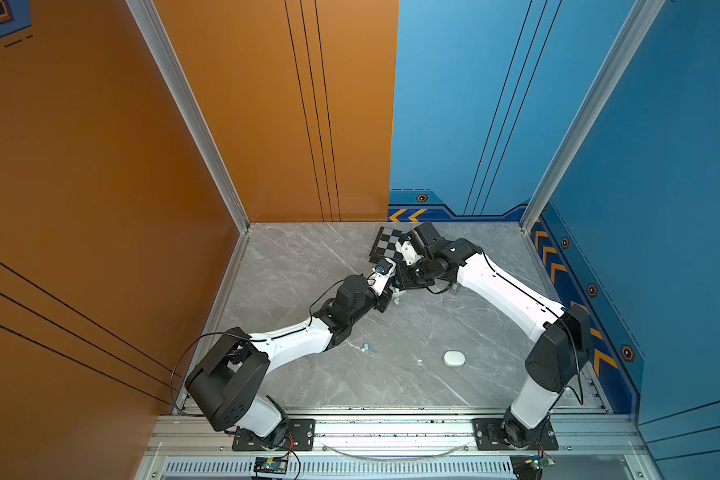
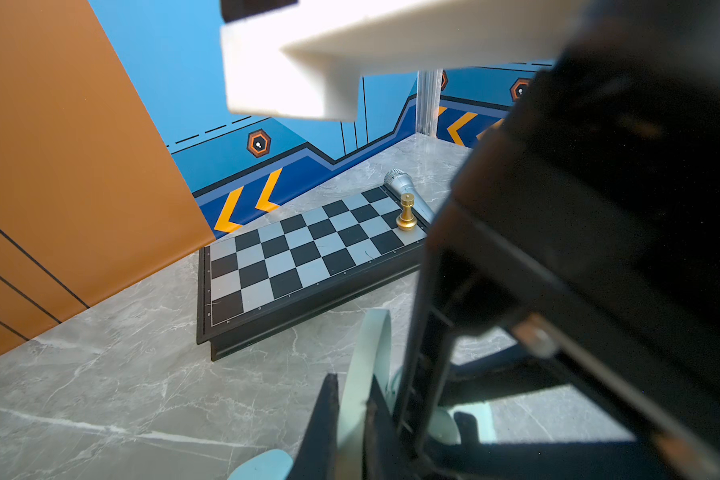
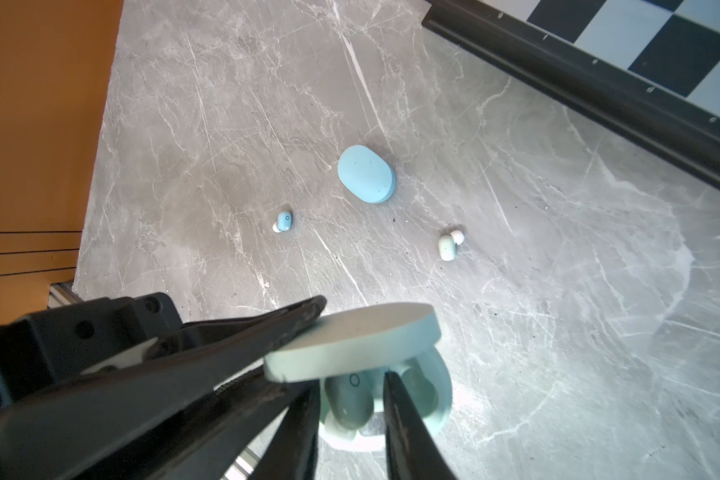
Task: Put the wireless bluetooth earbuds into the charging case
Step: 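Lower the white earbud into the empty case slot with the right gripper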
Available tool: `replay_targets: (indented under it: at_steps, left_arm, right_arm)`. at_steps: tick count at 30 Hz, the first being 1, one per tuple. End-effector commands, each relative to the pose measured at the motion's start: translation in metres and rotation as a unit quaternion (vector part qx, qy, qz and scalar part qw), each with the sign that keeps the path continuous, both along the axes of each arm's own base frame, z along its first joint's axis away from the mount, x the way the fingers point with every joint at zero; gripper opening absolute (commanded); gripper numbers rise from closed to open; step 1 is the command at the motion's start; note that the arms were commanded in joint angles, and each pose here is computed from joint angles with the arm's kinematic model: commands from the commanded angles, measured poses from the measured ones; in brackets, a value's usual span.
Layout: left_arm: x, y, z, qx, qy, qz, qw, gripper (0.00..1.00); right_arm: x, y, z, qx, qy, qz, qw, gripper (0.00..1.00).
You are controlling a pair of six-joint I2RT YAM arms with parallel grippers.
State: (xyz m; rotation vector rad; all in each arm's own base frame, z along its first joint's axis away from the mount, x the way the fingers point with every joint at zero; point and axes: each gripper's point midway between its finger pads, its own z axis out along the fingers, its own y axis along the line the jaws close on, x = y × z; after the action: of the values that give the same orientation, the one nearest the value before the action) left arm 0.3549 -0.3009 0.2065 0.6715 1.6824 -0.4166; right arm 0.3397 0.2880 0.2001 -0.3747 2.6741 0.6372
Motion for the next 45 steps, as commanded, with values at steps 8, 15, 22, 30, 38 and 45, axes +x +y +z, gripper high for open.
replay_targets:
  at_steps: [8,15,22,30,38,45]
  left_arm:
    - [0.001,-0.005,0.022,-0.025,-0.017,-0.004,1.000,0.00]
    - [0.001,-0.004,0.021,-0.026,-0.016,-0.002,1.000,0.00]
    - [0.002,-0.003,0.020,-0.025,-0.015,-0.001,1.000,0.00]
    - [0.002,-0.004,0.018,-0.024,-0.013,-0.003,1.000,0.00]
    - [0.003,-0.005,0.021,-0.026,-0.015,-0.004,1.000,0.00]
    - [0.002,-0.003,0.020,-0.025,-0.015,-0.002,1.000,0.00]
  right_arm:
    - [-0.003,0.003,0.011,0.020,-0.007,0.001,1.000,0.29]
    - [-0.010,0.003,0.008,0.020,0.000,0.005,1.000,0.27]
    - [-0.012,0.001,0.010,0.019,-0.003,0.004,1.000,0.26]
    - [-0.013,0.001,0.014,0.024,-0.006,0.006,1.000,0.26]
    - [-0.012,0.000,0.009,0.016,-0.005,0.008,1.000,0.26]
    - [-0.015,0.008,0.009,0.022,-0.002,0.019,1.000,0.25]
